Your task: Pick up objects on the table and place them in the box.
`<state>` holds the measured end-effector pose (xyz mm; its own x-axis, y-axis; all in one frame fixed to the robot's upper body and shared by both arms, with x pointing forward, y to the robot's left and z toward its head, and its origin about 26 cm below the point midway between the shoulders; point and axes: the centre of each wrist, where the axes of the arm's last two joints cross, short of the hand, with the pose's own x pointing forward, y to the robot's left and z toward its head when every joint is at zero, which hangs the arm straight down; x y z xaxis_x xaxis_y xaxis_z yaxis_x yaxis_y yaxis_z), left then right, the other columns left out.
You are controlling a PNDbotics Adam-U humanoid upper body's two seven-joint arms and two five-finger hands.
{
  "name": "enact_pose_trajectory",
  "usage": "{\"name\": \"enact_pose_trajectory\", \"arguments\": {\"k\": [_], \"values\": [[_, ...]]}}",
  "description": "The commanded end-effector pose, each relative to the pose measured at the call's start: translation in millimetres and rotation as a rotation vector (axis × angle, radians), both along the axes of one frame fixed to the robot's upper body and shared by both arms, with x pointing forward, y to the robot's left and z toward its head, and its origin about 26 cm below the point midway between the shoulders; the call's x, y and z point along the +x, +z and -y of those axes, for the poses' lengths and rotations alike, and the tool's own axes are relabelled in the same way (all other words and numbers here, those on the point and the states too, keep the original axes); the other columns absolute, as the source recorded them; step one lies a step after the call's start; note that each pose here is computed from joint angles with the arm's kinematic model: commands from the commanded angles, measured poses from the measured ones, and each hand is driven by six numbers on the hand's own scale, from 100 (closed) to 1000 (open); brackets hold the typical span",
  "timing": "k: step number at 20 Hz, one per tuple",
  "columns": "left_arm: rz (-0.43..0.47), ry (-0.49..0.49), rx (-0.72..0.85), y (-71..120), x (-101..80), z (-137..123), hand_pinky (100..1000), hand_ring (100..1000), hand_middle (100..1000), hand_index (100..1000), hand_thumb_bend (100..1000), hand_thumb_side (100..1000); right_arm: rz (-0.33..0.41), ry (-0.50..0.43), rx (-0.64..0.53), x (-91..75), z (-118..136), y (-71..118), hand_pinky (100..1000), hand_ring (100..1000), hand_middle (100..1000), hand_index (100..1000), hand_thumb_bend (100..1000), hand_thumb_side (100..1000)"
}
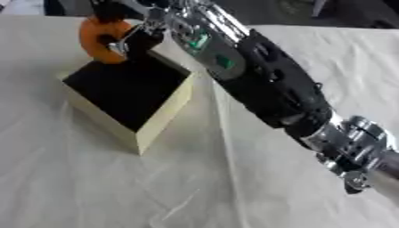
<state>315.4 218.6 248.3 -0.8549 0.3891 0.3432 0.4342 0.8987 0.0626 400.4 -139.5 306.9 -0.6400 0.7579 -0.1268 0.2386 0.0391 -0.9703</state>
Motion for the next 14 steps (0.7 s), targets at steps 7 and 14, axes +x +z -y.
{"name": "enact_pose_trajectory", "arguments": {"k": [7, 14], "values": [[0.024, -0.012, 0.017, 6.0, -3.7, 1.3, 719, 792, 790, 735, 100, 729, -0.035, 0.023, -0.109, -3.0, -10.1, -13.9, 393, 579, 489, 583, 171, 100], [0.011, -0.004, 0.024, 3.9, -3.8, 0.5, 716, 792, 791, 735, 100, 730, -0.022, -0.006, -0.221, -13.1, -8.9, -4.7, 615, 712, 600, 731, 386, 100]]}}
